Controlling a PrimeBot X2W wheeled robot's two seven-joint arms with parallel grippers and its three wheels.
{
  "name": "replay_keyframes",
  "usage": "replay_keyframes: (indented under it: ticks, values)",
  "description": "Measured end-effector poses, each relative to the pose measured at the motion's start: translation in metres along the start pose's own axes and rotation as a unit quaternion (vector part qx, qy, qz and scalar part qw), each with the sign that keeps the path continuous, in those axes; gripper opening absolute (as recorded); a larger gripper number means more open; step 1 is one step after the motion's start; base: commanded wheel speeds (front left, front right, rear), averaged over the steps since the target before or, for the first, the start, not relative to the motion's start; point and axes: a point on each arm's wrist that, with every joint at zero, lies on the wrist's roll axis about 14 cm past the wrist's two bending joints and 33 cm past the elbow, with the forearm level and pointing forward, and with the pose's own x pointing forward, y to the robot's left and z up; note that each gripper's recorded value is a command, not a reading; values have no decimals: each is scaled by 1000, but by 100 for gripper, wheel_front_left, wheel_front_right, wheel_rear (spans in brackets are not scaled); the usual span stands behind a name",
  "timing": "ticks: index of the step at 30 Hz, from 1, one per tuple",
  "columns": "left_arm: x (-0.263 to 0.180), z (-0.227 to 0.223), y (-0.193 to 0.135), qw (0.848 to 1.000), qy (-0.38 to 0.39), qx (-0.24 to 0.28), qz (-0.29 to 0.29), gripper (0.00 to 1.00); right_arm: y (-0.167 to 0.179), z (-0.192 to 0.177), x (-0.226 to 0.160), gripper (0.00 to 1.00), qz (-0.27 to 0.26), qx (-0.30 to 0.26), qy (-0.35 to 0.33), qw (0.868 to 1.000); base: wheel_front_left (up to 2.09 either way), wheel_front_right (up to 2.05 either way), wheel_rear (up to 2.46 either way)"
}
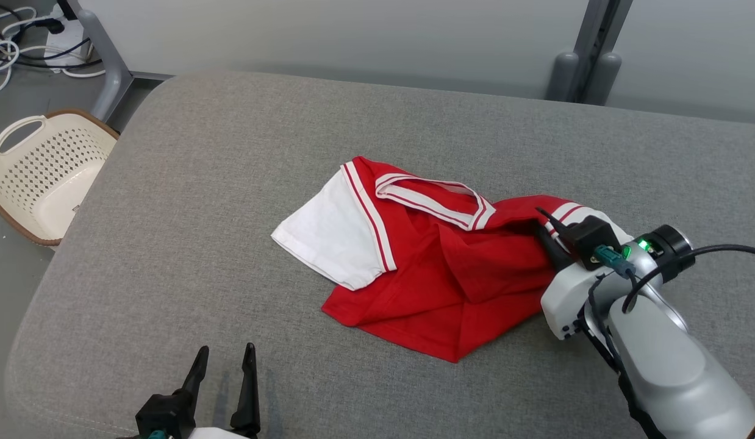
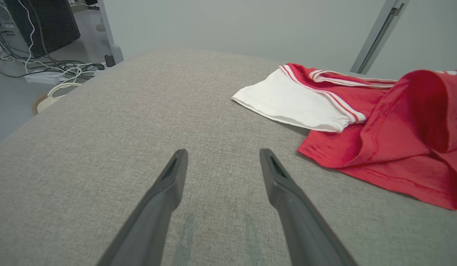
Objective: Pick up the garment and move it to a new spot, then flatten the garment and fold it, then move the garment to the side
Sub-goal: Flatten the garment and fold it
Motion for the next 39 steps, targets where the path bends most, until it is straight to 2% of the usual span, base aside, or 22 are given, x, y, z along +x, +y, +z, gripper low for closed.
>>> replay_keyframes:
  ticks: [5, 8, 12, 18, 19, 20, 21, 24, 27, 29, 33, 36, 39]
  values:
    - [3, 4, 0, 1000, -5, -4, 2, 100, -6, 22, 16, 0, 3, -4, -22, 1000, 0, 0, 0]
    - [3, 1, 2, 1000, 0, -3, 5, 100, -24, 48, 30, 0, -10, -3, -44, 999, 0, 0, 0]
    - [5, 0, 1, 1000, 4, -1, 3, 100, -81, 72, 42, 0, -58, -18, -46, 997, 0, 0, 0]
    - [7, -1, -2, 1000, 9, -1, 0, 100, -169, 44, 39, 0, -148, -1, 32, 988, 0, 0, 0]
    - [7, -3, -1, 1000, 11, -1, 2, 100, -180, 34, 37, 19, -161, 7, 47, 986, 0, 0, 0]
    - [6, -4, 1, 1000, 14, 0, 5, 100, -188, 24, 34, 91, -171, 8, 64, 983, 0, 0, 0]
    - [5, -5, 2, 1000, 16, -1, 8, 100, -196, 13, 31, 100, -182, 18, 78, 980, 0, 0, 0]
    - [4, -8, 6, 1000, 22, 1, 15, 100, -209, -6, 27, 100, -205, 43, 84, 974, 0, 0, 0]
    - [6, -10, 8, 999, 25, 3, 19, 100, -200, -17, 24, 100, -209, 60, 68, 974, 0, 0, 0]
    - [10, -9, 3, 1000, 23, 6, 10, 100, -192, -9, 19, 100, -216, 76, 30, 973, 0, 0, 0]
    - [20, -5, -11, 1000, 17, 10, -15, 100, -182, -8, 4, 100, -224, 88, 9, 971, 0, 0, 0]
    - [28, -1, -25, 999, 10, 15, -38, 100, -182, 3, -14, 100, -242, 96, -28, 965, 0, 0, 0]
    - [36, 3, -39, 998, 3, 18, -61, 100, -173, -4, -40, 100, -254, 109, -42, 960, 0, 0, 0]
